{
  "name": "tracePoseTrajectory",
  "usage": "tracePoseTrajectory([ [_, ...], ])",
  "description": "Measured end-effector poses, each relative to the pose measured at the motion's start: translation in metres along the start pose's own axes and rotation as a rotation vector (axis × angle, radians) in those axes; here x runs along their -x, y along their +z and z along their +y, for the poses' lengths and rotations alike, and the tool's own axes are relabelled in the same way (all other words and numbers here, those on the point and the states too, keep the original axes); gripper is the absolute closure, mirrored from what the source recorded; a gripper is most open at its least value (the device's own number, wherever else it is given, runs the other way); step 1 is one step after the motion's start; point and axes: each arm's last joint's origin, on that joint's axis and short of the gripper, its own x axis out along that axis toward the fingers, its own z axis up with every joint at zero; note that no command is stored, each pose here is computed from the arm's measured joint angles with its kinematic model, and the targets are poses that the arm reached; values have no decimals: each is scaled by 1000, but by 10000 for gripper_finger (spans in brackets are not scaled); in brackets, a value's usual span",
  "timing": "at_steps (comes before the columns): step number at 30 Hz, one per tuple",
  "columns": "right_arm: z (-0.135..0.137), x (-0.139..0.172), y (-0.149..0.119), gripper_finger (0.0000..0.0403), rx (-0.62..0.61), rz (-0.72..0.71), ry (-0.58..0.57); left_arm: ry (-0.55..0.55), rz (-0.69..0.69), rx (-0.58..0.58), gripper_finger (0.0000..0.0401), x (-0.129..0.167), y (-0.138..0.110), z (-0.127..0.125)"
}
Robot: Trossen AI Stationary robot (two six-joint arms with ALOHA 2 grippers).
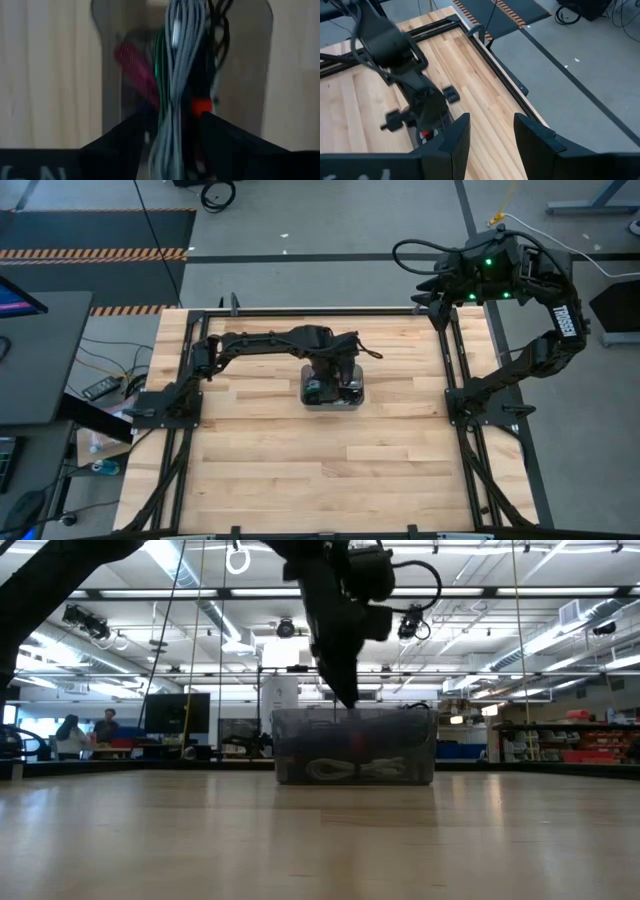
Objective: Pick and place USB-C Cables
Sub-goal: Adjust the black bin
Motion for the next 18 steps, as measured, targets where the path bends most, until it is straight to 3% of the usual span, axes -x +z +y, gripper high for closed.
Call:
tracePoseTrajectory([
  [5,0,1,0,245,44,-3,-5,4,9,27,206,60,10,-5],
  [9,-1,4,1,245,60,-32,-3,11,-134,-3,212,113,18,-18],
  [15,0,5,1,245,151,-42,10,36,-334,-77,214,193,-6,-46],
  [18,-2,6,0,245,238,-36,-32,83,-410,11,213,229,-22,-53],
])
